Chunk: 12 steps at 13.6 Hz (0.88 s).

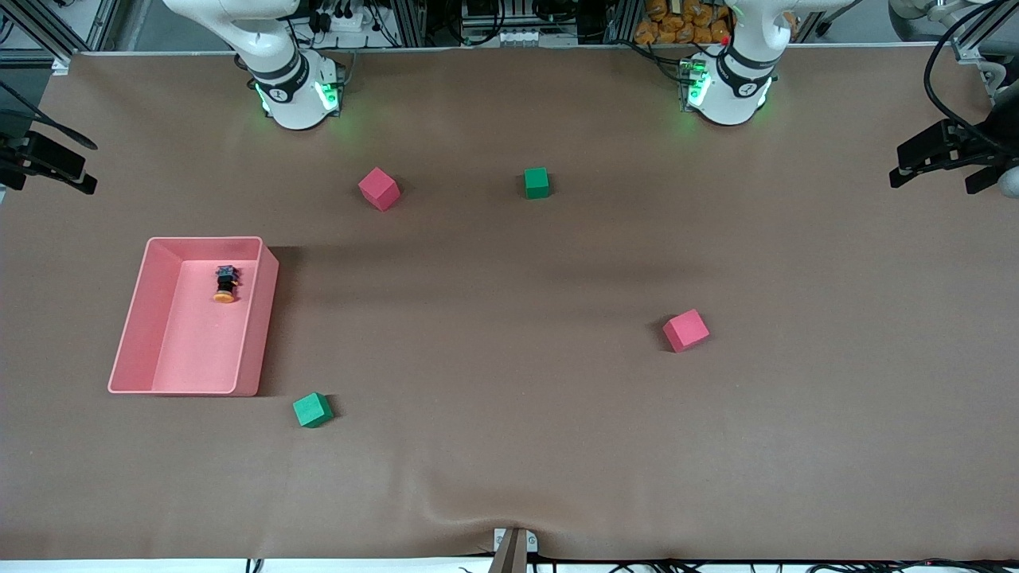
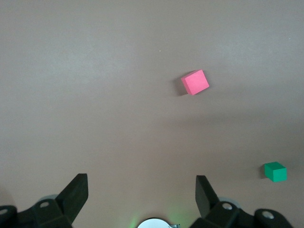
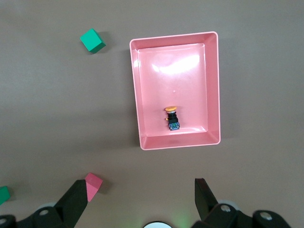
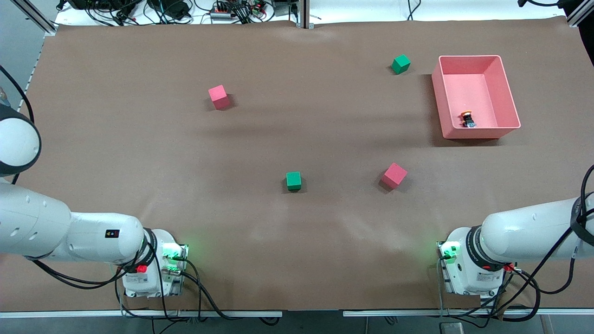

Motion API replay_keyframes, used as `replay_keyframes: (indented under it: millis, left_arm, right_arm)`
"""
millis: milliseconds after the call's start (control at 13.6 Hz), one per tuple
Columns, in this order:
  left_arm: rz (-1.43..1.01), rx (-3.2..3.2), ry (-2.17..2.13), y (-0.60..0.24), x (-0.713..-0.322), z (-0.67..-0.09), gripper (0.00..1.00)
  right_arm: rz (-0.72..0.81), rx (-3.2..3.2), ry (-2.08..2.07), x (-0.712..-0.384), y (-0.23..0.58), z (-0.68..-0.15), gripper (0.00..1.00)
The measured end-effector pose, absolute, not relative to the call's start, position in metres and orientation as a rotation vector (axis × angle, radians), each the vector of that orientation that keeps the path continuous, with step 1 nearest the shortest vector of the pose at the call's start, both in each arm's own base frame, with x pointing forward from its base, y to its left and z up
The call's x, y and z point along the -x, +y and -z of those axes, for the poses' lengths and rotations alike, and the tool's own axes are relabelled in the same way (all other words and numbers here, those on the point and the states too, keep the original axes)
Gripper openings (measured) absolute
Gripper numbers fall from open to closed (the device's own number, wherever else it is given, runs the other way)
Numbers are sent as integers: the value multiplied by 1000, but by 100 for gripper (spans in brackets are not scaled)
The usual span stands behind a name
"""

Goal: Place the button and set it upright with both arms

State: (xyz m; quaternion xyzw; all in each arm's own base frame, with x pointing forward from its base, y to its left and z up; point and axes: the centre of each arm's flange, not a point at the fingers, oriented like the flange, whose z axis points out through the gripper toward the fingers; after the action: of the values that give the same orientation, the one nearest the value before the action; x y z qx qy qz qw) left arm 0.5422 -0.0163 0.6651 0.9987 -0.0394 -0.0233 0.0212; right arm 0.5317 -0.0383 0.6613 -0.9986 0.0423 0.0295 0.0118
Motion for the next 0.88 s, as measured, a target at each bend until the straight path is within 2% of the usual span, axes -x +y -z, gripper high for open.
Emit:
replay_keyframes:
  millis: [516, 884]
  left_arm:
    - [83, -3096, -105, -10, -542, -664, 100]
    - [105, -3094, -117, -14, -540, -663, 100]
  right_arm:
    - [-108, 3113, 131, -532, -38, -658, 100]
    - [-291, 3102, 146, -531, -43, -600, 100]
